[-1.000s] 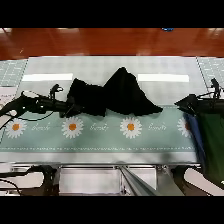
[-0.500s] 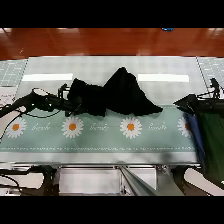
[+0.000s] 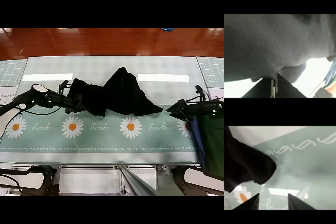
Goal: Fold the shirts.
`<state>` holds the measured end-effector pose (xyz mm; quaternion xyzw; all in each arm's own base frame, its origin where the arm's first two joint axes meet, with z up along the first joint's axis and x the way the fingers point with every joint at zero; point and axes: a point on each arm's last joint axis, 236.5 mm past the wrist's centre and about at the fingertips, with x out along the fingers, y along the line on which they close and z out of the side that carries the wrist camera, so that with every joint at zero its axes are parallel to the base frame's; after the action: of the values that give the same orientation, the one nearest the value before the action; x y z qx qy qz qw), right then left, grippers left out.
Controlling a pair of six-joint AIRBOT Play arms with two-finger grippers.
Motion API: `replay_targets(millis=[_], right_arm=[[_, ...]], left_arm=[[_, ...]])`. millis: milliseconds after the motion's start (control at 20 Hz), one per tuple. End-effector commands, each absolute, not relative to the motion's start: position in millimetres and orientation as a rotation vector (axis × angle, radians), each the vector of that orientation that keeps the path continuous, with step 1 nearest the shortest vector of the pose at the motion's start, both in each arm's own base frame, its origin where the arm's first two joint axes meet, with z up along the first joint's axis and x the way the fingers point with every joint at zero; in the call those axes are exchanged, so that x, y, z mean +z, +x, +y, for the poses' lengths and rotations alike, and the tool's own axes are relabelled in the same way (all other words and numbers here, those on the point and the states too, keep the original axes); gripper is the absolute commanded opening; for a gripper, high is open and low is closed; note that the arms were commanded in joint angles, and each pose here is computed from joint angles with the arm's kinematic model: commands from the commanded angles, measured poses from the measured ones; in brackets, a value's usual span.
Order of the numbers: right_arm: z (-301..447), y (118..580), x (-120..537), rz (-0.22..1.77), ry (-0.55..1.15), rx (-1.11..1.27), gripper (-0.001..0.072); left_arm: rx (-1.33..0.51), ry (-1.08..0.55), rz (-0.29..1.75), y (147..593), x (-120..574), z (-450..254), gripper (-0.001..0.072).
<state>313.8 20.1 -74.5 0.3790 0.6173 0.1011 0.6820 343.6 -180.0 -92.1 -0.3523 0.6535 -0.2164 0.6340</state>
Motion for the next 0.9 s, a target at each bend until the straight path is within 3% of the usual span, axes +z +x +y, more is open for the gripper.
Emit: replay_targets(millis=[0,250,300,400,600,850], right_arm=[[38.5,332.0,-88.0,1.398,0.869,0.255,0.0399],[72.0,349.3,-107.2,1.476,0.834,0.285,0.0398],[78.1,350.7,-109.2,1.488,0.828,0.292,0.0327],[84.5,355.3,-103.3,1.487,0.822,0.311,0.0032],[81.3,384.4,-22.4,1.372,0.669,0.442,0.0029],[43.6,431.4,198.0,0.854,0.49,0.38,0.0029]], left_arm=[[-0.534,-0.804,1.516,337.1,-86.9,-184.1,0.0016],[-0.534,-0.805,1.517,336.9,-86.7,-184.2,0.0016],[-0.534,-0.805,1.515,337.1,-86.2,-184.2,0.0016],[-0.537,-0.803,1.504,339.0,-82.4,-183.2,0.0016],[-0.709,-0.756,1.43,349.2,-16.9,-171.8,0.0016],[-0.665,-0.604,0.926,401.0,168.0,-102.9,0.0016]])
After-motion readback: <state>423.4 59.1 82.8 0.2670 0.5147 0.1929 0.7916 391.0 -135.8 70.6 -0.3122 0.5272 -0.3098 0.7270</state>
